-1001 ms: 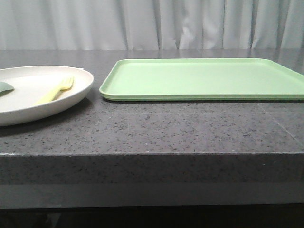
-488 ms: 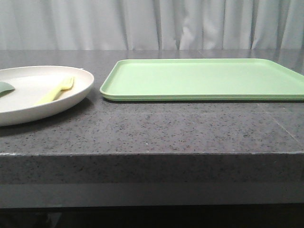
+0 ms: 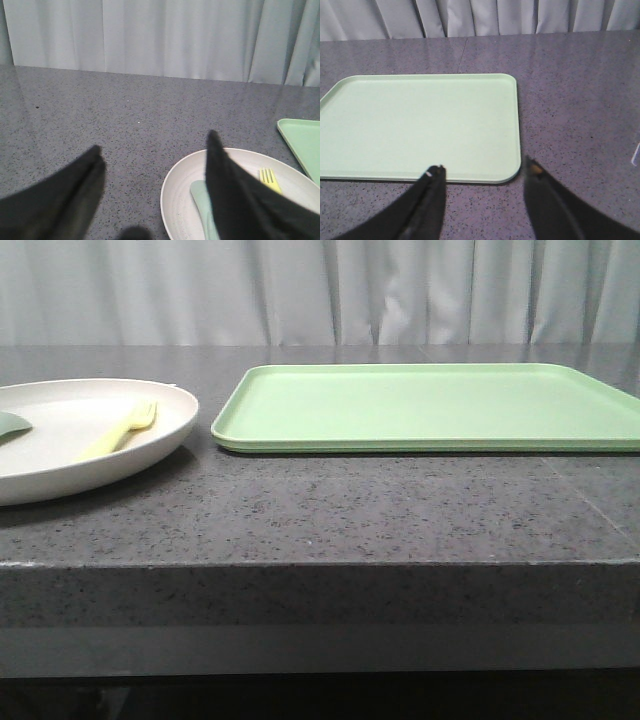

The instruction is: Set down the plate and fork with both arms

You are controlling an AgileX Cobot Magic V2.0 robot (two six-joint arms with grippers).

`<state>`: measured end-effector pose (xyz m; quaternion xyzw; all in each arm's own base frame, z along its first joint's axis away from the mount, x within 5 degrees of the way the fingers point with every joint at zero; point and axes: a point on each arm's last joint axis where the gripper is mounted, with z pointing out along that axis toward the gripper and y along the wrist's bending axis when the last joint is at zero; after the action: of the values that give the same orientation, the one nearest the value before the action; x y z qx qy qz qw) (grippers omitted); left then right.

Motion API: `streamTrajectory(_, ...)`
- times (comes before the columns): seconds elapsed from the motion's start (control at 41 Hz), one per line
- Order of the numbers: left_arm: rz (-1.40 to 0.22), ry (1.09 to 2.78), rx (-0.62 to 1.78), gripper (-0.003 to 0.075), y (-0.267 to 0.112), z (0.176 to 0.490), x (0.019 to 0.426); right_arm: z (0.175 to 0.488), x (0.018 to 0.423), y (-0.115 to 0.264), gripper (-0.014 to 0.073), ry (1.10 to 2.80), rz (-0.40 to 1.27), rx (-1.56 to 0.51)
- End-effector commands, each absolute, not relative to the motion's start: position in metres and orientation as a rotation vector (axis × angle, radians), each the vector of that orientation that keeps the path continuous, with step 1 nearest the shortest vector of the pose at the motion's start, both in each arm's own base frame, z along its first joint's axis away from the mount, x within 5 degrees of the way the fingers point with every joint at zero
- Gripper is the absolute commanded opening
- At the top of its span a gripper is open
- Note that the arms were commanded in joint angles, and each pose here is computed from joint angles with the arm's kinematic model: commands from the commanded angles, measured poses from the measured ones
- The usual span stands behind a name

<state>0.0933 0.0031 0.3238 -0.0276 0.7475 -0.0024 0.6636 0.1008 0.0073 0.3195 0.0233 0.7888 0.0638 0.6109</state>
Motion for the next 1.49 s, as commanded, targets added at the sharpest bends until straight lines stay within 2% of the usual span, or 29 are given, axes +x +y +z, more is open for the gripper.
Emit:
streamTrajectory(0.0, -0.012, 1.58, -0.059, 0.0671, 0.003, 0.343, 0.094, 0.339, 0.103, 0.006, 0.0574, 1.704, 0.135, 0.05)
streamTrajectory(0.073, -0.012, 1.584, -0.06, 0.0691, 0.003, 0.343, 0.094, 0.34, 0.103, 0.006, 0.0613, 1.703, 0.135, 0.05)
streamTrajectory(0.415, -0.015, 1.616, -0.063, 0.0639, 0.003, 0.344, 0.104, 0.34, 0.103, 0.006, 0.0603, 1.699, 0.135, 0.05)
streamTrajectory(0.537, -0.017, 1.739, -0.074, 0.0612, 0.004, 0.347, 0.122, 0.34, 0.103, 0.006, 0.0603, 1.699, 0.135, 0.05)
streamTrajectory(0.684, -0.008, 1.999, -0.09, 0.0576, 0.005, 0.349, 0.154, 0.34, 0.103, 0.006, 0.0603, 1.699, 0.135, 0.05)
streamTrajectory(0.855, 0.001, 2.29, -0.109, 0.0567, 0.006, 0.346, 0.191, 0.34, 0.103, 0.006, 0.0603, 1.699, 0.135, 0.05)
streamTrajectory(0.977, -0.038, 2.43, -0.135, 0.0567, 0.004, 0.343, 0.219, 0.34, 0.103, 0.006, 0.0603, 1.7, 0.135, 0.05)
streamTrajectory(1.148, -0.043, 2.524, -0.143, 0.0566, 0.004, 0.337, 0.246, 0.34, 0.103, 0.006, 0.0603, 1.701, 0.135, 0.05)
streamTrajectory(1.465, -0.034, 2.645, -0.149, 0.0566, 0.005, 0.3, 0.283, 0.34, 0.103, 0.006, 0.0603, 1.701, 0.135, 0.05)
